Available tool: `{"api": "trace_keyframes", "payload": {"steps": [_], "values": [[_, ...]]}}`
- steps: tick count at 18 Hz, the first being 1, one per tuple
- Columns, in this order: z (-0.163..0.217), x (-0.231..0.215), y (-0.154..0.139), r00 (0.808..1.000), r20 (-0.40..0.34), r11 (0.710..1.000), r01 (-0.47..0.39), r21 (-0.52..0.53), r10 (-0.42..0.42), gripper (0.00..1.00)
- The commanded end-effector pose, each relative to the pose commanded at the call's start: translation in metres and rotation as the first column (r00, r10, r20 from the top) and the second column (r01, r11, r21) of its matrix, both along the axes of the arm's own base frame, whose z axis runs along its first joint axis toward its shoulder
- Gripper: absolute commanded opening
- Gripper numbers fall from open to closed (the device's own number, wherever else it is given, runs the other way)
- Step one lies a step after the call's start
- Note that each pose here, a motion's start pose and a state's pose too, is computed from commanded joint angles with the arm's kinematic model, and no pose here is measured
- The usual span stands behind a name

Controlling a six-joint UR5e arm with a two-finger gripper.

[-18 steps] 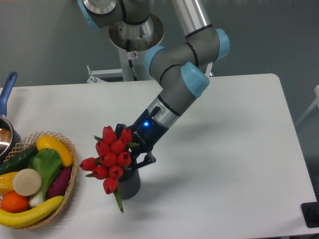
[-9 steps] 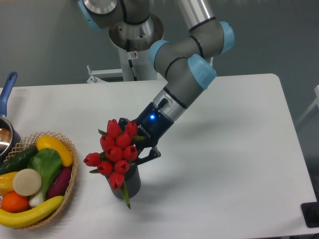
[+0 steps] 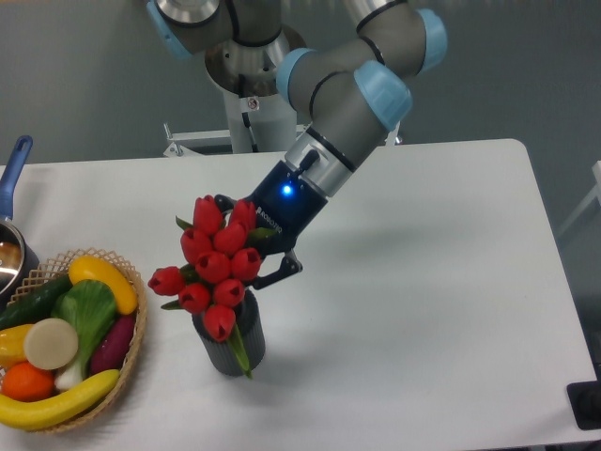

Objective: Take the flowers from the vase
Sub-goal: 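Lift the gripped tulips straight up out of the grey vase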

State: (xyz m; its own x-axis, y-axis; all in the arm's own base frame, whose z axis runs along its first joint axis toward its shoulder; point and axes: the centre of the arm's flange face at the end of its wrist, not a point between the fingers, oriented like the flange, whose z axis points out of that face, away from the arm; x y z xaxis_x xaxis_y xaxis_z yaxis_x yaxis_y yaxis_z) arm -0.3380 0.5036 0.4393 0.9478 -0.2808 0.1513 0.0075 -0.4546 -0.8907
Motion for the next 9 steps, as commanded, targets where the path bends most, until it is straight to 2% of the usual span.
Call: {"api": "trace_keyframes", "payload": {"steps": [3, 6, 9], "values": [[0.02, -0.005, 0.001, 1.0, 0.003, 1.0, -0.02, 0.011, 0.02, 0.38], [0.048, -0.01, 0.002, 0.997, 0.038, 0.998, -0.063, 0.016, 0.062, 0.38], [0.071, -0.013, 0.002, 0.996, 0.035, 0.996, -0.08, 0.033, 0.079, 0.38]]}}
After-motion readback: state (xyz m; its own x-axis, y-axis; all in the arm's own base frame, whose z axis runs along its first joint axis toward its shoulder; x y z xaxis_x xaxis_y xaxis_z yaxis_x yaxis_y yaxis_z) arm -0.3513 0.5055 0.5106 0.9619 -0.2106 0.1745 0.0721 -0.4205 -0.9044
